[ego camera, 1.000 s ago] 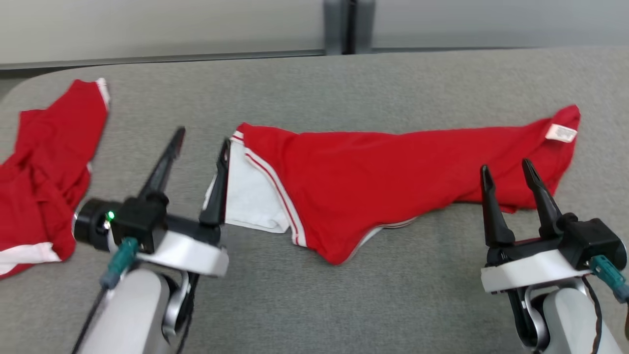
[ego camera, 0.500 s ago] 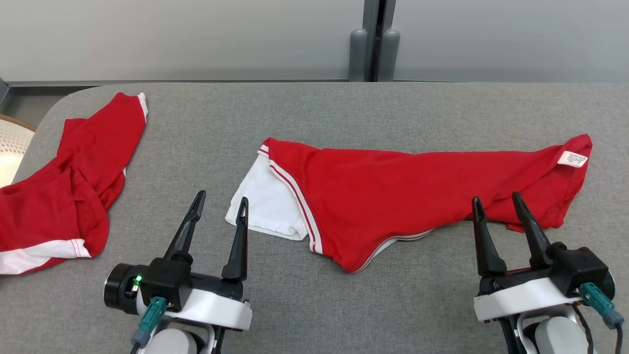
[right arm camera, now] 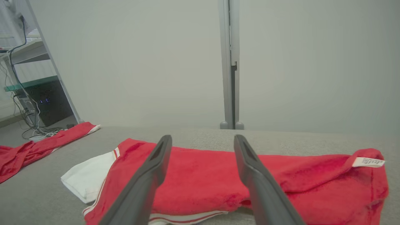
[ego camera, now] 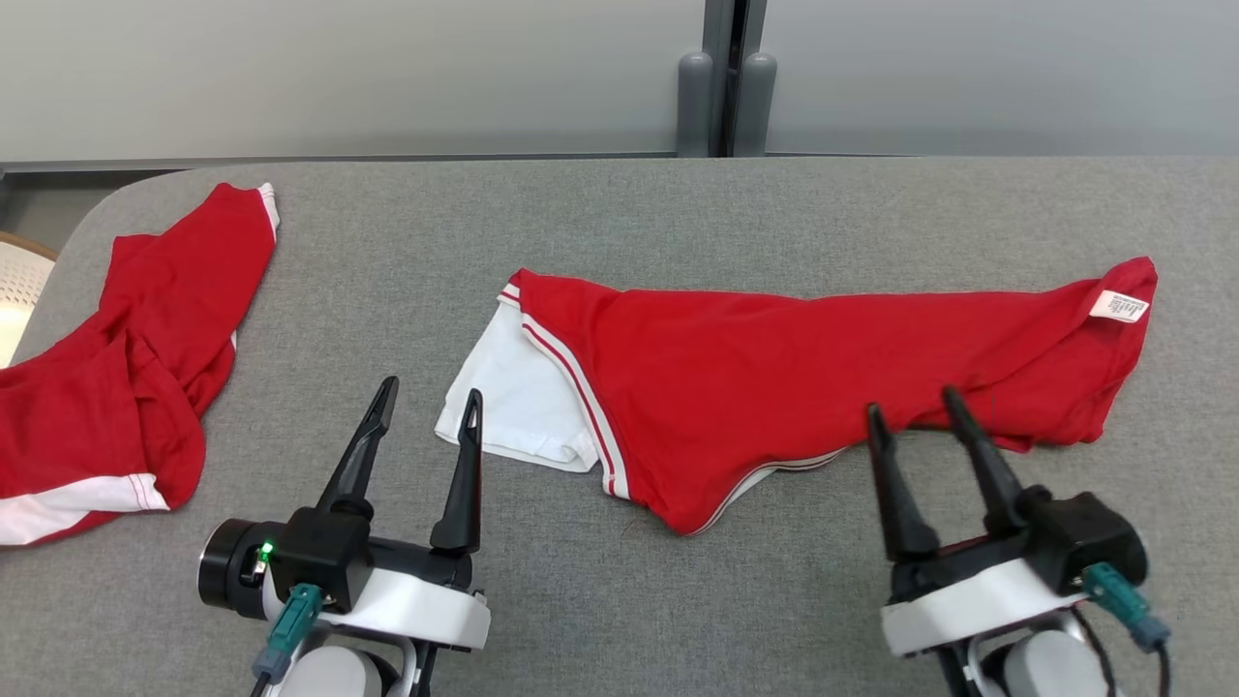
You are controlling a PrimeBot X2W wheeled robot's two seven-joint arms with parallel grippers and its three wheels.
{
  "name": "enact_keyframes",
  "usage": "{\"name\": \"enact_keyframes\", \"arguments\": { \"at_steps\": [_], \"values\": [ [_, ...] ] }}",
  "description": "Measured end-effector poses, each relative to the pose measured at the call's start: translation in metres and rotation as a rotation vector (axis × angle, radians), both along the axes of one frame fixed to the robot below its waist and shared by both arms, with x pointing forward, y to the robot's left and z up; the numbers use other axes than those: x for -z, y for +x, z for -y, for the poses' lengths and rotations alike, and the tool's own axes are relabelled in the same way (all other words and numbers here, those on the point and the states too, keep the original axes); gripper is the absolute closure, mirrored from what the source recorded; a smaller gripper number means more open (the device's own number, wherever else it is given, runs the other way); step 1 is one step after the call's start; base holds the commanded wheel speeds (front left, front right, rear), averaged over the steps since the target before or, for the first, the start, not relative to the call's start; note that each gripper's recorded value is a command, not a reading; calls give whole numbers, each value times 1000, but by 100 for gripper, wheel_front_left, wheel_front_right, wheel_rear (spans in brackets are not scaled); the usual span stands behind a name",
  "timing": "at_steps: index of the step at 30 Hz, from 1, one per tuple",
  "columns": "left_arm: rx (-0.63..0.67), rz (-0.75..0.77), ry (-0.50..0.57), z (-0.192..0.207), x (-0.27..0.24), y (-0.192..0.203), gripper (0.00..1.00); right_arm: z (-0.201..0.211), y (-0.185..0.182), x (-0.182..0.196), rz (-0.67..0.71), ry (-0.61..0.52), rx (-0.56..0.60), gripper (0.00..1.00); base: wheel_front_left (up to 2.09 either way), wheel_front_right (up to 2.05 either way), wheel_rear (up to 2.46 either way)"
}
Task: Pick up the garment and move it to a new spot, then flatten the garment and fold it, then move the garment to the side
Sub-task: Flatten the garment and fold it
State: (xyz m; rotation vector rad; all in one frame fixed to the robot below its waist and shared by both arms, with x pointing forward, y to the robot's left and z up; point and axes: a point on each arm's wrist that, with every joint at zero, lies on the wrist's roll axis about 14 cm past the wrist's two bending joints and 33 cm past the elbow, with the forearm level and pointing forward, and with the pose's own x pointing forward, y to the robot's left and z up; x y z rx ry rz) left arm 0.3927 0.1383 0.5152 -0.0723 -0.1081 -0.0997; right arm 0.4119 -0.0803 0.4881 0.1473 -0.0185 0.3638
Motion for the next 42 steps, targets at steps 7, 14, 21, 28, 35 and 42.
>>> {"name": "enact_keyframes", "arguments": {
  "at_steps": [7,14,21,28,35,42],
  "values": [
    [-25,-7,-8,-7,1,2,0,-76,-37,22,-50,-53,-332,0,0,0,0],
    [-73,-40,-25,-19,10,-3,0,-104,-51,61,-132,-143,-501,0,0,0,0],
    [-134,-78,-32,-34,21,-6,0,-114,-43,95,-177,-248,-589,0,0,0,0],
    [-185,-101,-35,-46,27,-10,0,-124,-38,118,-242,-277,-638,100,0,0,0],
    [-197,-85,-42,-49,21,-15,0,-122,-21,90,-163,-245,-604,100,0,0,0],
    [-175,-74,-54,-41,17,-15,0,-109,28,17,38,-207,-536,100,0,0,0]
  ]
}}
